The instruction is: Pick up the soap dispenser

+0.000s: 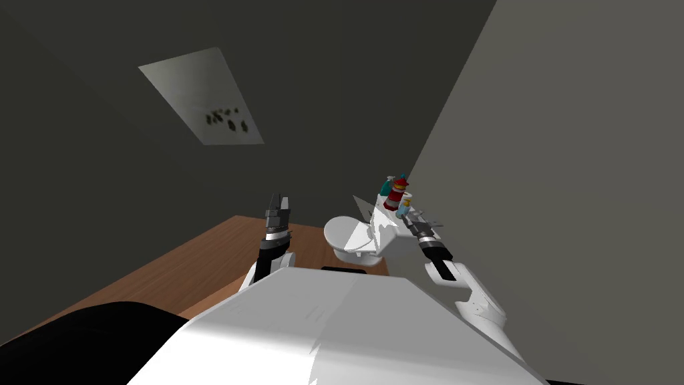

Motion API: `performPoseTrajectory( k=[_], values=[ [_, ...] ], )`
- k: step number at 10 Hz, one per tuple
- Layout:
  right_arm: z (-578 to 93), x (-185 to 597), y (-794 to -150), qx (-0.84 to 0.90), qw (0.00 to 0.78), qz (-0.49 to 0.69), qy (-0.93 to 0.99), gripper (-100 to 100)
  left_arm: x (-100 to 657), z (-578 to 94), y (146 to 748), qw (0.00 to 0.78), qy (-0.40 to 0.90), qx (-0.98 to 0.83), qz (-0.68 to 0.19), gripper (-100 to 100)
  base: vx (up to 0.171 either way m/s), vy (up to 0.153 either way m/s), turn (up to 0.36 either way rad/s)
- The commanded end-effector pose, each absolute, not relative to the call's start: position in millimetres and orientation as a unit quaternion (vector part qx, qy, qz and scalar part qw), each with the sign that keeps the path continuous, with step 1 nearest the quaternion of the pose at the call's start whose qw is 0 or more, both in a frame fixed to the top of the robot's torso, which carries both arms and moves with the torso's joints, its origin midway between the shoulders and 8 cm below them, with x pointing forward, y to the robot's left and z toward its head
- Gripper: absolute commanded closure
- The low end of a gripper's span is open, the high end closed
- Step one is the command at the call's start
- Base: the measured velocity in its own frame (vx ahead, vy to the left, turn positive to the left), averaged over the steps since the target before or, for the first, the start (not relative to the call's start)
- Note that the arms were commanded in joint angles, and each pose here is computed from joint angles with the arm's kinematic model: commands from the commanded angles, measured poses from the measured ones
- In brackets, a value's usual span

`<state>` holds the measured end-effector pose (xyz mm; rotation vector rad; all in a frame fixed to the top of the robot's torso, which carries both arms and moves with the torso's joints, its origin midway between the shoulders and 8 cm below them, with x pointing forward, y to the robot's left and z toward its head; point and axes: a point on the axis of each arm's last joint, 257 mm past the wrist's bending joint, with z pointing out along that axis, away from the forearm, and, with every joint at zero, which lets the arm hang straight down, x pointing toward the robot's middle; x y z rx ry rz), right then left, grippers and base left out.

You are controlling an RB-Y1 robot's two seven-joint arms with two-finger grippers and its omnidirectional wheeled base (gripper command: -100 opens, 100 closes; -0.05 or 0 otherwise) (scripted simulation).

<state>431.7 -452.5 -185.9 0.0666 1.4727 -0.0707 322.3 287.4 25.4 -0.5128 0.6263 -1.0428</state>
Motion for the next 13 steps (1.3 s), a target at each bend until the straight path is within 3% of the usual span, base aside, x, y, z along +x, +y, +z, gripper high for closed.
performPoseTrajectory(
  k=[1,2,3,4,13],
  values=[
    [-181,434,-454,0.025,0.743,-0.04,0.668,-100,322,25,287,0.79,0.291,-0.238,-0.484,0,0.184,-0.033,0.061],
    [-183,433,-453,0.027,0.742,-0.037,0.669,-100,322,25,287,0.79,0.291,-0.238,-0.484,0,0.081,-0.023,0.019],
    [-182,433,-453,0.026,0.742,-0.037,0.669,0,322,25,287,0.79,0.291,-0.238,-0.484,0,0.016,-0.003,0.0],
    [-175,436,-466,0.015,0.747,-0.037,0.663,-100,322,25,287,0.79,0.291,-0.238,-0.484,0,0.0,0.056,0.114],
    [-186,435,-533,0.018,0.74,-0.049,0.671,-100,322,25,287,0.79,0.291,-0.238,-0.484,0,-0.014,0.056,0.056]
  ],
)
